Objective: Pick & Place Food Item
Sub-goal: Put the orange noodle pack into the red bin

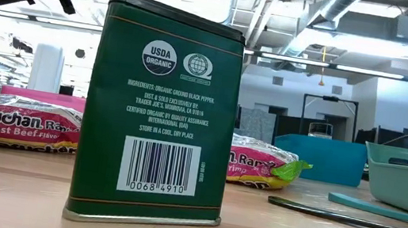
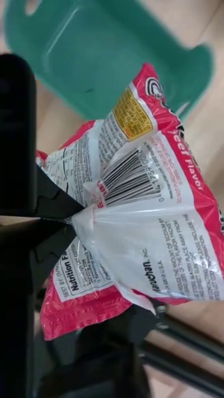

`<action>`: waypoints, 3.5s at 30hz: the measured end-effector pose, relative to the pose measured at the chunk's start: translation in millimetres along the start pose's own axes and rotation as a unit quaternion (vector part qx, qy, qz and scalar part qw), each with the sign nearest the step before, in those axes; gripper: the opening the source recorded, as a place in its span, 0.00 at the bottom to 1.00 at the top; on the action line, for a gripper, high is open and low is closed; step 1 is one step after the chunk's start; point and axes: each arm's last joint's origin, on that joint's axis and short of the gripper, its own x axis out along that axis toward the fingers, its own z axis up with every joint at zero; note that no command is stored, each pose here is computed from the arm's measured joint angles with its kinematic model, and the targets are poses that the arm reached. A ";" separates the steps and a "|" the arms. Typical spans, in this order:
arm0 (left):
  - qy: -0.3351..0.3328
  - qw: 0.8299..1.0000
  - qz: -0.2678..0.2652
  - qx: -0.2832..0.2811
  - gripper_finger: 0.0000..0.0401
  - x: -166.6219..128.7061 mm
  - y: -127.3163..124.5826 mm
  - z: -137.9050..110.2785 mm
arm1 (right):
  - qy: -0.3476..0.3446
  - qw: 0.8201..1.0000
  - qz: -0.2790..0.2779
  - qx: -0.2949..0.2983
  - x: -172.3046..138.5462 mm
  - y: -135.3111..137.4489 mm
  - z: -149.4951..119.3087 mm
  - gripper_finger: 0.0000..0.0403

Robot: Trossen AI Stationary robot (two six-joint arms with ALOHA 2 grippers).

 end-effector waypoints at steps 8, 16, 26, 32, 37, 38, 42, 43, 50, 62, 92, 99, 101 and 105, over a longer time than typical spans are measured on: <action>0.000 1.000 0.000 0.000 0.00 0.0 0.0 0.0 | -0.071 0.997 0.024 -0.008 0.1 1.9 5.3 0.00; 0.000 1.000 0.000 0.000 0.00 0.0 0.0 -0.1 | -0.109 0.994 0.022 -0.021 3.7 5.8 19.6 0.00; 0.000 1.000 0.000 0.000 0.00 0.0 0.0 0.0 | -0.165 0.985 0.006 -0.044 9.6 10.1 41.9 0.00; 0.000 1.000 0.000 0.000 0.00 0.0 0.0 -0.1 | -0.218 0.975 0.001 -0.049 11.4 11.5 52.9 0.00; 0.000 1.000 0.000 0.000 0.00 0.0 0.0 0.0 | -0.259 0.965 -0.005 -0.044 13.3 12.3 63.1 0.00; 0.000 1.000 0.000 0.000 0.00 0.0 0.0 -0.1 | -0.268 0.962 -0.007 -0.042 13.7 12.4 65.3 0.00; 0.000 1.000 0.000 -0.002 0.00 0.0 0.0 -0.1 | -0.305 0.952 -0.012 -0.026 15.8 13.0 75.5 0.00; 0.000 1.000 0.000 -0.002 0.00 0.0 0.0 0.0 | -0.311 0.950 -0.015 -0.021 16.6 13.1 78.4 0.00; 0.000 1.000 0.000 -0.002 0.00 0.0 0.0 -0.1 | -0.330 0.943 -0.042 0.014 24.7 11.6 100.6 0.00; 0.005 1.000 0.001 -0.003 0.00 0.0 0.3 -1.1 | -0.328 0.942 -0.070 0.012 39.2 17.3 132.9 0.00; 0.025 0.999 0.006 -0.028 0.00 -0.1 1.2 -4.9 | -0.387 0.922 0.024 0.011 52.8 41.0 246.1 0.00; 0.067 0.997 0.011 -0.041 0.00 3.8 3.2 -16.5 | -0.399 0.912 0.068 0.063 54.1 35.0 265.8 0.00; 0.074 0.996 0.010 -0.044 0.00 6.1 3.8 -19.8 | -0.401 0.909 0.084 0.073 53.6 34.5 269.3 0.00; 0.083 0.995 0.007 -0.049 0.00 11.2 5.0 -26.8 | -0.410 0.901 0.106 0.090 52.2 33.2 275.8 0.00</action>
